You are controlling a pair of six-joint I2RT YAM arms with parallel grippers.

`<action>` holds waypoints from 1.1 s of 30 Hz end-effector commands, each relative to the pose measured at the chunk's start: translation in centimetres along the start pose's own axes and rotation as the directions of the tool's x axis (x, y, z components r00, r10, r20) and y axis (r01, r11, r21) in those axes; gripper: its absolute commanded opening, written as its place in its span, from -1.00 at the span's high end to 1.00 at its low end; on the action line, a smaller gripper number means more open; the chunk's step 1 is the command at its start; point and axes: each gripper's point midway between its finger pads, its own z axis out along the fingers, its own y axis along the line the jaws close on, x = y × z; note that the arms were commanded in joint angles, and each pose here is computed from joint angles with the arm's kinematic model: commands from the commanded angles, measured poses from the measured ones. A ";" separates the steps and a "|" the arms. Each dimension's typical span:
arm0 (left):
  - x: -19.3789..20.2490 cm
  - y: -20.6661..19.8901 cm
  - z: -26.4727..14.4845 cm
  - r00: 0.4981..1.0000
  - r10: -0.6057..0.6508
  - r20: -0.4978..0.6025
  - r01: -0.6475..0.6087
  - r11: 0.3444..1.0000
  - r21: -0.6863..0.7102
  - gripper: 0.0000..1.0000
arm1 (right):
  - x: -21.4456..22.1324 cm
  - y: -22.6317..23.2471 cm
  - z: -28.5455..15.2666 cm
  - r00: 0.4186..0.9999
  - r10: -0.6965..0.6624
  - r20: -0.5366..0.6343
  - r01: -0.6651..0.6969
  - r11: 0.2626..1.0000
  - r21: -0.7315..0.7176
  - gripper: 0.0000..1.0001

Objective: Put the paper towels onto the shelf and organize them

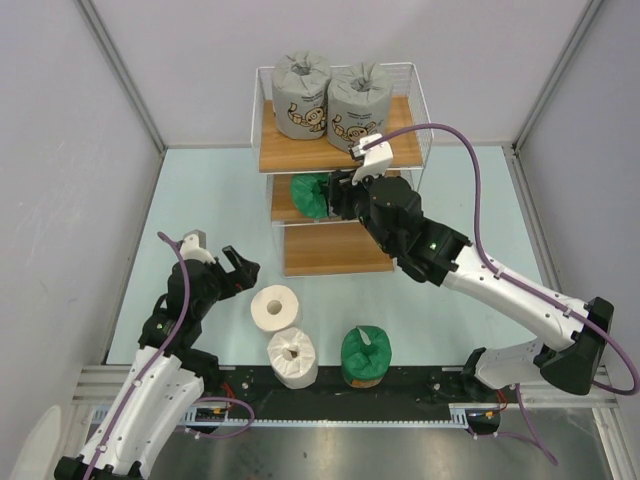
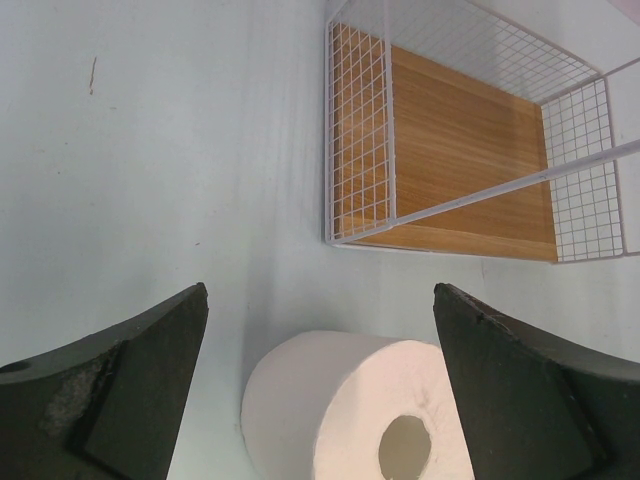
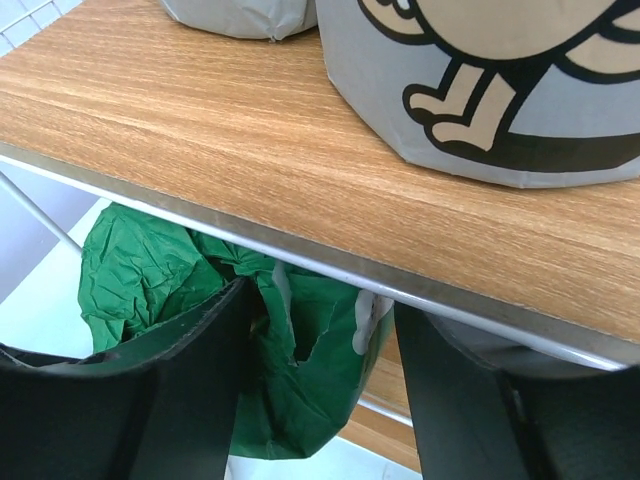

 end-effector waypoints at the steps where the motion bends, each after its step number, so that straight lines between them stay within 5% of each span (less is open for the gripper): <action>1: -0.5 -0.8 -0.2 1.000 -0.006 0.019 0.005 0.999 0.033 -1.00 | -5.4 -0.6 -0.9 0.987 0.066 0.149 -0.069 0.998 0.011 -0.30; 22: -0.5 -0.9 -0.3 1.000 -0.007 0.016 0.007 0.999 0.037 -0.99 | -8.0 -1.0 -4.3 0.975 0.073 0.209 -0.068 0.997 -0.032 -0.32; 26: -0.6 -0.9 -0.4 1.000 -0.008 0.022 0.007 0.999 0.039 -1.00 | -7.8 -1.2 -7.9 0.975 0.099 0.201 -0.082 0.993 -0.090 -0.33; 33: -0.6 -0.9 -0.2 1.000 -0.001 0.017 0.000 0.999 0.039 -1.00 | 1.0 -0.5 -13.7 0.994 0.092 -0.058 -0.101 0.974 -0.202 -0.35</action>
